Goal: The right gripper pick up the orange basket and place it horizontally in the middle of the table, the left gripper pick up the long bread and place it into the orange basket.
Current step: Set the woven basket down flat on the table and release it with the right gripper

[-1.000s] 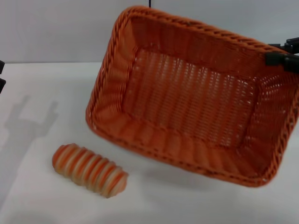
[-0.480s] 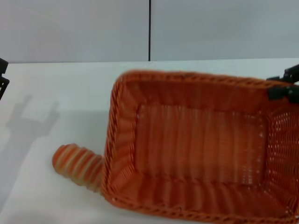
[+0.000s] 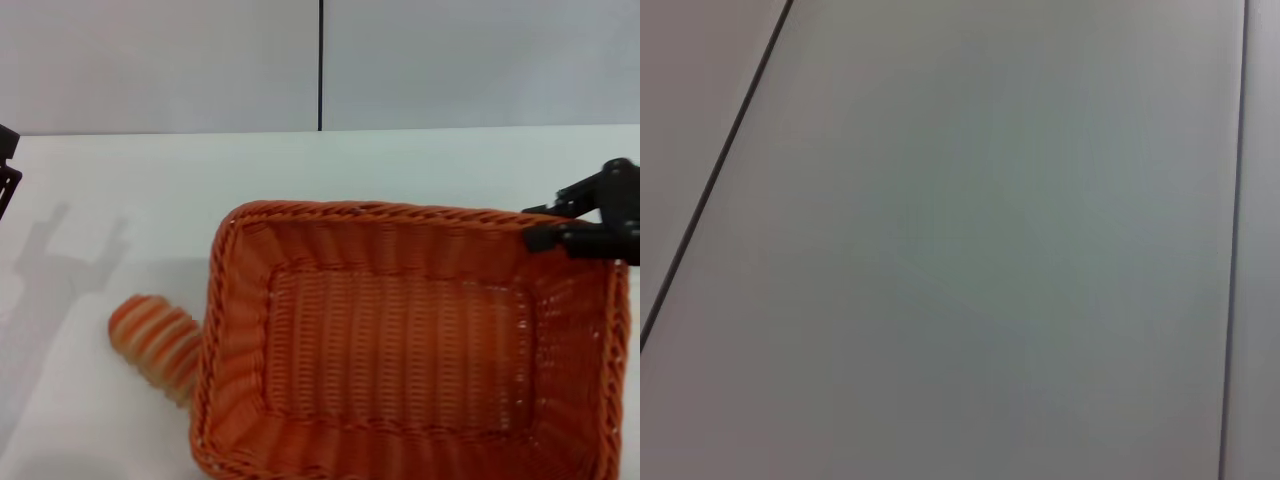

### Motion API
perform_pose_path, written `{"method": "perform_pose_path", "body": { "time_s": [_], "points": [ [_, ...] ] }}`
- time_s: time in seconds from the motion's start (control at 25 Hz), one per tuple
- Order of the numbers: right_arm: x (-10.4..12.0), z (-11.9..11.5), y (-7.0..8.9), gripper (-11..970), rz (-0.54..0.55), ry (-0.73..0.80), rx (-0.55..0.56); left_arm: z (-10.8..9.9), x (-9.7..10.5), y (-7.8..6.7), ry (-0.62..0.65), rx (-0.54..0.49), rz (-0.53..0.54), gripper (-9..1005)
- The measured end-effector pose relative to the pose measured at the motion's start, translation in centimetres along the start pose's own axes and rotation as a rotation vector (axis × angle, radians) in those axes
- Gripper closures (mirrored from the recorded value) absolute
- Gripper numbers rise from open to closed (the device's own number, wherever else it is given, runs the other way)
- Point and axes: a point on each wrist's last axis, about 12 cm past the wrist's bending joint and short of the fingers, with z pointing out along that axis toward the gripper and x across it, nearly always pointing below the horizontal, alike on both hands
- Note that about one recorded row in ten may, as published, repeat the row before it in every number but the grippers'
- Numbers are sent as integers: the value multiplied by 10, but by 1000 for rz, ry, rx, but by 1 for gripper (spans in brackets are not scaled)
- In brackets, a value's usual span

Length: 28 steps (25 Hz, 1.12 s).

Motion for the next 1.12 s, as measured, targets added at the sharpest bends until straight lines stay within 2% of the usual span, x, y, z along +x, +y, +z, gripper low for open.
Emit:
{"method": "perform_pose_path", "body": {
  "time_s": [0.64, 0.92, 1.12],
  "points": [
    [-18, 53, -16, 795, -56, 56, 10, 5, 1, -1, -4, 12, -4, 167],
    [-26, 59, -18, 795, -82, 52, 6, 3, 1, 0, -2, 8, -5, 167],
    [-19, 50, -15, 794, -70, 37, 12, 2, 0, 0, -1, 6, -5, 167]
  ]
}}
